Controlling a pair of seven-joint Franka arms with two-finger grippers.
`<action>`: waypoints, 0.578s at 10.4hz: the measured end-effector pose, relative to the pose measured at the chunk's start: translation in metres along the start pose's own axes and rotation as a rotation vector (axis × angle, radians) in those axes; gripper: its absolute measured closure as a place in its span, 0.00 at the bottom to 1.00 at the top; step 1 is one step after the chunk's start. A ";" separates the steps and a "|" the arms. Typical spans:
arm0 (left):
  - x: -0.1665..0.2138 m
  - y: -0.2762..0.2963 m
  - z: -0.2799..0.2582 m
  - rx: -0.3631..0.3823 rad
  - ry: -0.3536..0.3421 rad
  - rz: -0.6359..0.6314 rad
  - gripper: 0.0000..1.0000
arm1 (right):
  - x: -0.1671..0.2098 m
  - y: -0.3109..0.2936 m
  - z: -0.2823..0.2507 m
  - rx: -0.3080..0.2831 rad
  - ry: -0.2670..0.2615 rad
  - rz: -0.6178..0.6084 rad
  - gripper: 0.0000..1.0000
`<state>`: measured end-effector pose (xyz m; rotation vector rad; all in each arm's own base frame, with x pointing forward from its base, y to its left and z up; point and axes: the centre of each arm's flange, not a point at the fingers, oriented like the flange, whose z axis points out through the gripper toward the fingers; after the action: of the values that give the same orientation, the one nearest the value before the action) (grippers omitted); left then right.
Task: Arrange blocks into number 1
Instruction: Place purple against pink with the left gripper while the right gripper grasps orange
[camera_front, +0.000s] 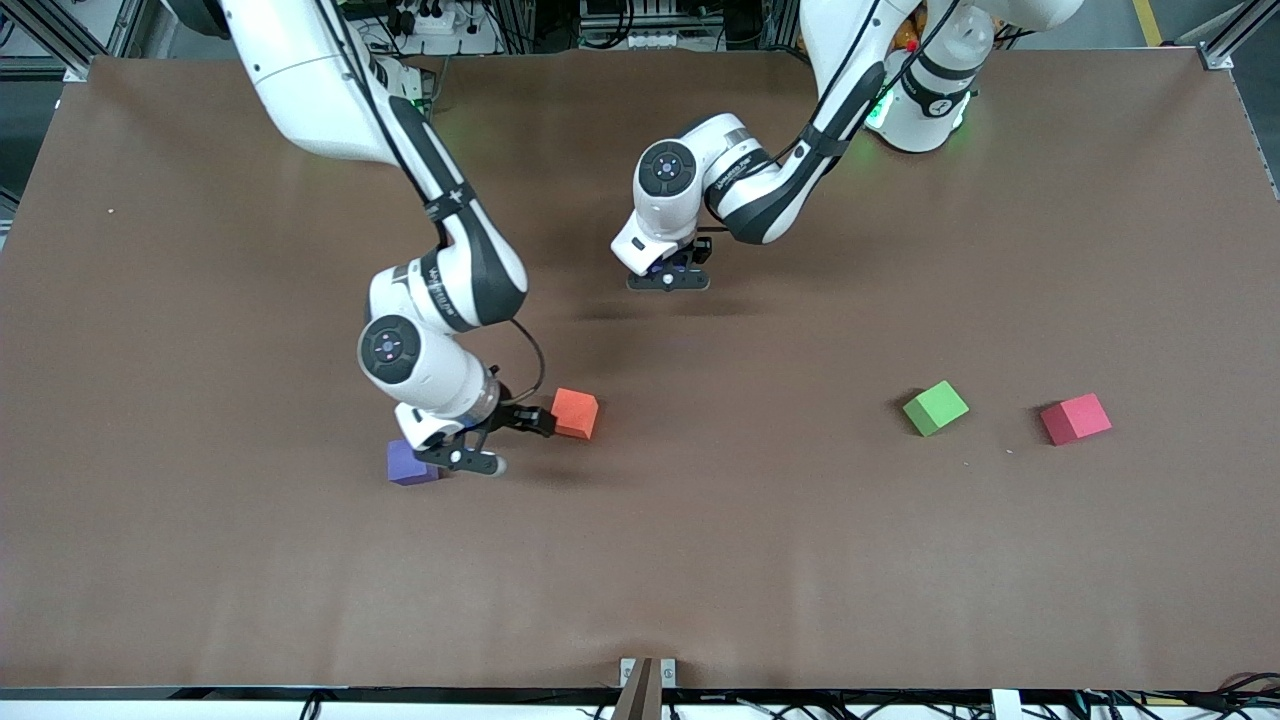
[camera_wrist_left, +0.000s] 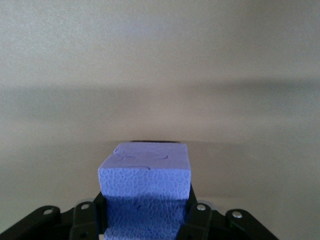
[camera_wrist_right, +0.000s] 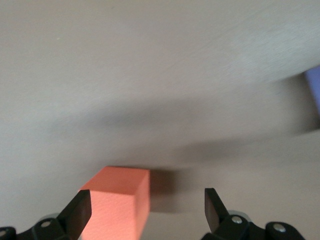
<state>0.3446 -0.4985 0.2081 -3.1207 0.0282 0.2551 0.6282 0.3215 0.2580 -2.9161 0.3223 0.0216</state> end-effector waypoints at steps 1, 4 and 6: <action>-0.003 0.002 0.002 0.002 -0.002 0.005 0.44 | -0.006 -0.009 0.006 0.012 0.004 -0.003 0.00; -0.005 0.003 0.005 0.006 -0.005 0.007 0.44 | -0.018 -0.021 0.028 0.009 0.003 -0.022 0.00; -0.003 0.003 0.004 0.003 -0.003 0.006 0.20 | -0.021 -0.024 0.035 0.007 0.007 -0.029 0.00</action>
<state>0.3408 -0.5015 0.2048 -3.1174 0.0379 0.2589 0.6136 0.3560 0.2290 -2.9142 0.2810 0.0052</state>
